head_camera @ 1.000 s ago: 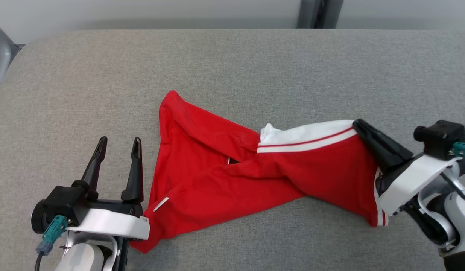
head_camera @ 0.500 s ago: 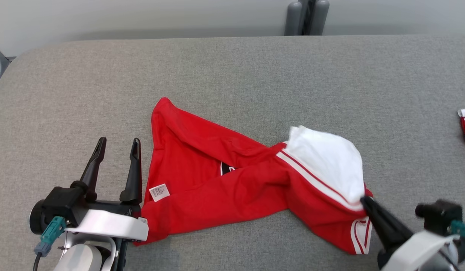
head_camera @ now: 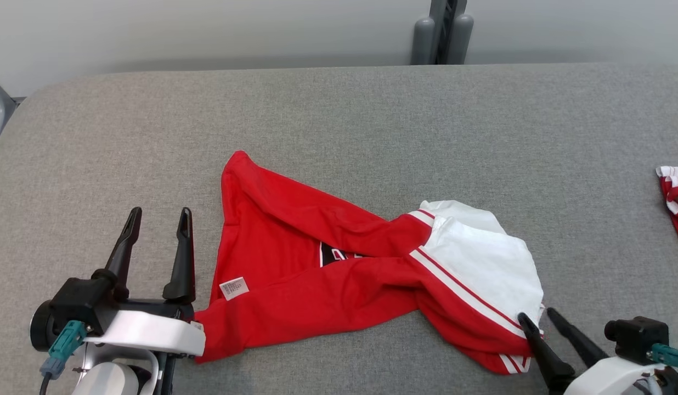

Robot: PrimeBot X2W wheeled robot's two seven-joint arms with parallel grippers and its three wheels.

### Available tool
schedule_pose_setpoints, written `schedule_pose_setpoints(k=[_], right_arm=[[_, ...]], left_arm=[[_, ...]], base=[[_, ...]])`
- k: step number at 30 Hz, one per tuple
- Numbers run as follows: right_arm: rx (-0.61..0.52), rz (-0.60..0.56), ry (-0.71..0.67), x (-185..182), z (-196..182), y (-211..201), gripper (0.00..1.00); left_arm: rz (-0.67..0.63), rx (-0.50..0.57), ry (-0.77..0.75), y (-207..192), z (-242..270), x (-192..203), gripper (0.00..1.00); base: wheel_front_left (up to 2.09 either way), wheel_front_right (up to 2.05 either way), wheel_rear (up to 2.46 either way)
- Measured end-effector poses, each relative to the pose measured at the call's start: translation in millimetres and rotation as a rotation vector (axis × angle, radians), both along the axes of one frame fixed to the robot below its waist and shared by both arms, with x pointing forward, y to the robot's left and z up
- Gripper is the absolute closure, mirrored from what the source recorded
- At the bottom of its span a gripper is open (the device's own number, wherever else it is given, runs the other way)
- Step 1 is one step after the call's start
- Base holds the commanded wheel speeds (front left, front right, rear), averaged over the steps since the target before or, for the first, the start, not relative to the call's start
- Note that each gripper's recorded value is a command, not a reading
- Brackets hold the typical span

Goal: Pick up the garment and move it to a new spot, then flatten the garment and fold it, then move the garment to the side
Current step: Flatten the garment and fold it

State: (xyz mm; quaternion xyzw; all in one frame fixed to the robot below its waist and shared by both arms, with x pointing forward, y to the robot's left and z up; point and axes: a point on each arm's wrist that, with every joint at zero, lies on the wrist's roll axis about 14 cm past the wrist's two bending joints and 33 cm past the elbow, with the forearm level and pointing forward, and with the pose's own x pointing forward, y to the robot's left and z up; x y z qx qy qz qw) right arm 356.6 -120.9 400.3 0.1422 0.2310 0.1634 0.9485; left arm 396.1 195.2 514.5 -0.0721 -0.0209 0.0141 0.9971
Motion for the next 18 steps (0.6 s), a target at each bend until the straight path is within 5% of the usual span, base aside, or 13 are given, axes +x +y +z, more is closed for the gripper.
schedule_pose_setpoints(k=[18], right_arm=[[-0.105, -0.168, -0.491, 42.1, 132.6, -41.3, 0.00]], left_arm=[[0.042, 0.011, -0.017, 9.8, 11.8, -34.7, 0.00]], base=[[0.00, 0.00, 0.00]])
